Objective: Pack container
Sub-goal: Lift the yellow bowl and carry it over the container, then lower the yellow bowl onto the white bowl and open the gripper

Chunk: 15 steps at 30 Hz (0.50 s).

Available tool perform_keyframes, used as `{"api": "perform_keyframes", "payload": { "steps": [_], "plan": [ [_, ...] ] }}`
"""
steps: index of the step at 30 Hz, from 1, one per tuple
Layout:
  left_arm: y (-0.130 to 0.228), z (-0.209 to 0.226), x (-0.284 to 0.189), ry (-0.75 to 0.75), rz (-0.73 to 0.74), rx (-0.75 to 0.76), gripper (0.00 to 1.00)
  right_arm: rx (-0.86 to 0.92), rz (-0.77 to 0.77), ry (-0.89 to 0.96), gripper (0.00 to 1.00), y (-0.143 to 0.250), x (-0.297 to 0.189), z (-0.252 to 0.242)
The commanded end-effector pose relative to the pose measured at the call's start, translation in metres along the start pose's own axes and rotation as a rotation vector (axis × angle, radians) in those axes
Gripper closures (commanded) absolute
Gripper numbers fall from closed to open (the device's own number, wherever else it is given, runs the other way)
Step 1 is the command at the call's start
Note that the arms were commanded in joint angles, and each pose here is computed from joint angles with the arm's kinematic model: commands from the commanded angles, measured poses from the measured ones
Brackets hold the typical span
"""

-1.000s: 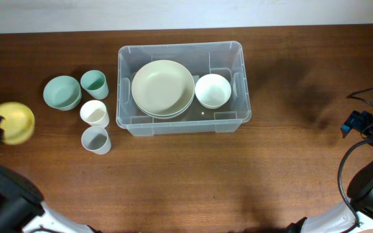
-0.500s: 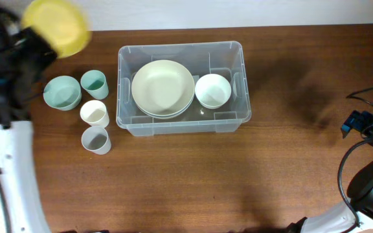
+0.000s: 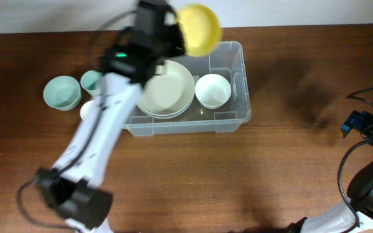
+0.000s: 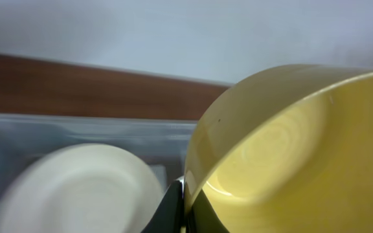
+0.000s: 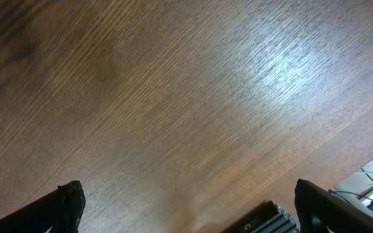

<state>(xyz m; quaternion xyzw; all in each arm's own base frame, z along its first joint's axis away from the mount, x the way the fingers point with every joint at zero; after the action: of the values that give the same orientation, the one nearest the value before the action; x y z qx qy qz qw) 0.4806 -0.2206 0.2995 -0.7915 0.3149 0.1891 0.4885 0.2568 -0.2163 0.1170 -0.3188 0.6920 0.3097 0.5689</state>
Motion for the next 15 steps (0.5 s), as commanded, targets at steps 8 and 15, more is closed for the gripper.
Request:
{"api": "perform_keyframes", "payload": {
  "steps": [8,15],
  "plan": [
    [0.095,-0.018,0.087,-0.032,0.202,0.091,0.95,0.014,-0.03,0.008,0.01,-0.002,-0.009,-0.004],
    [0.119,0.011,0.105,-0.121,0.284,0.093,0.95,0.014,-0.03,0.008,0.01,-0.002,-0.009,-0.004]
  ]
}}
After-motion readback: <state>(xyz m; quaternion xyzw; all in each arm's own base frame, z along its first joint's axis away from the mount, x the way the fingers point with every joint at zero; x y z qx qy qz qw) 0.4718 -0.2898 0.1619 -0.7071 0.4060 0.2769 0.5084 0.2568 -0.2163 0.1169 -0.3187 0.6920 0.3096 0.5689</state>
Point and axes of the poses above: each gripper's point midway between its finger pads, its own x axis out along the fingers, its own z axis along the line the jaws close on, y = z × x, the point moved 1 cm from there along -x, back along the fingers, and after that the axes turned 8 degrees about -x, right-handed, at the moved point
